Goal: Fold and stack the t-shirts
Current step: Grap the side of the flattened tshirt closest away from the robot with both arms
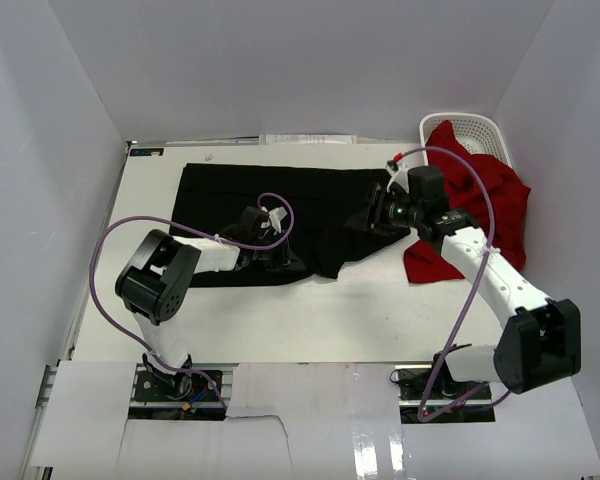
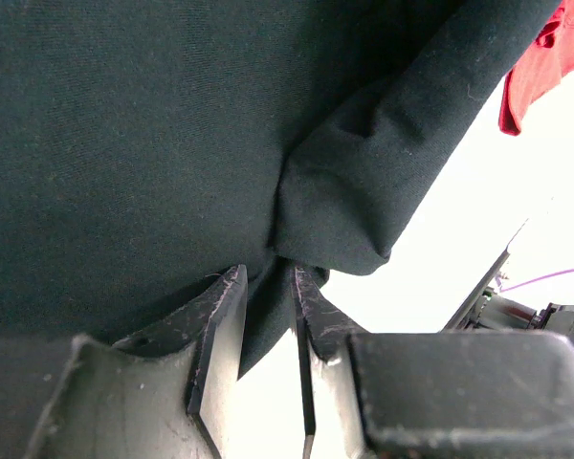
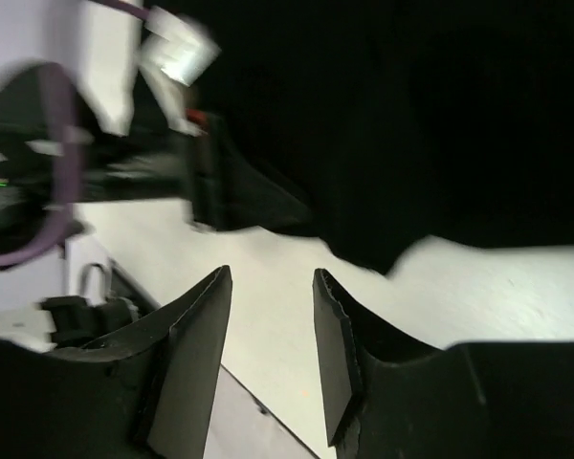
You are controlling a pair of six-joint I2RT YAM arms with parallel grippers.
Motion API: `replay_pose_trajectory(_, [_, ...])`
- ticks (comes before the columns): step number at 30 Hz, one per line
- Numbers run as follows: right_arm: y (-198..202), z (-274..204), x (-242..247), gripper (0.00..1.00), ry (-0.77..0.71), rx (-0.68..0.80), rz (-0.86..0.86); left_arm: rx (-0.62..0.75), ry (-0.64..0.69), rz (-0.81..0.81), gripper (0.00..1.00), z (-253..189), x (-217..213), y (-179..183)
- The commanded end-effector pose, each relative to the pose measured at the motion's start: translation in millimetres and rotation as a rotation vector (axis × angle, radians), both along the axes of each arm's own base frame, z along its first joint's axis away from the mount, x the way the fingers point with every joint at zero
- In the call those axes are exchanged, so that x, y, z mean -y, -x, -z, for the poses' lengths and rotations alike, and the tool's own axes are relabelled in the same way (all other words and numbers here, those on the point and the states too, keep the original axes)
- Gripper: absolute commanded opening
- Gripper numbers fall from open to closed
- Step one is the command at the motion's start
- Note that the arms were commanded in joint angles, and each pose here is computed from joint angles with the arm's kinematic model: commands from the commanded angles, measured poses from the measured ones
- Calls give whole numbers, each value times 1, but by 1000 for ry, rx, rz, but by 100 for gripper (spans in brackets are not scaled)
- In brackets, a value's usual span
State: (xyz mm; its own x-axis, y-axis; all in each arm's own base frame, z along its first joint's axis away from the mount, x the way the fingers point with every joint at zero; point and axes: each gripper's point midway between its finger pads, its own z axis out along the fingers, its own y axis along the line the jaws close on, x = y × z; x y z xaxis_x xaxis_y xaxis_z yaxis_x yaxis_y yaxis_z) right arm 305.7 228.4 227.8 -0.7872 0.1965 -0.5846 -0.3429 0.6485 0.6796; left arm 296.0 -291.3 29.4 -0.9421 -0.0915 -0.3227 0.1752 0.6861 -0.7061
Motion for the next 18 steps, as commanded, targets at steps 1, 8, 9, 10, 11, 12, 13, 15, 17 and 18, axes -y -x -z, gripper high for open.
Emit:
replay_pose_trajectory(1, [12,77,24,46,202,-117,13,16,10,15,36,-9,2,4])
replay_pose_trajectory(8, [-15,120,17,46,250,-145,-24,18,3,14,36,-9,1,4])
replay_pose_trajectory(9, [-22,122,15,47,253,-132,-30,16,3,15,36,-9,1,4])
replay_pose_trajectory(10, [-32,126,13,48,272,-118,-37,14,2,15,36,-8,1,4])
replay_pose_trajectory(11, [-37,128,13,50,283,-109,-39,12,3,15,36,-8,0,5])
replay_pose_trajectory(12, [-43,130,14,50,297,-100,-39,11,3,15,36,-8,0,5])
replay_pose_trajectory(13, [-48,138,13,52,310,-99,-47,13,3,16,36,-8,0,5])
replay_pose_trajectory(15, [-59,136,11,56,329,-58,-62,14,2,17,36,-9,0,5])
replay_pose_trajectory(17, [-67,139,8,58,330,-21,-84,16,0,20,36,-8,1,4])
replay_pose_trajectory(18, [-70,139,8,60,336,-12,-82,16,-2,20,36,-8,0,4])
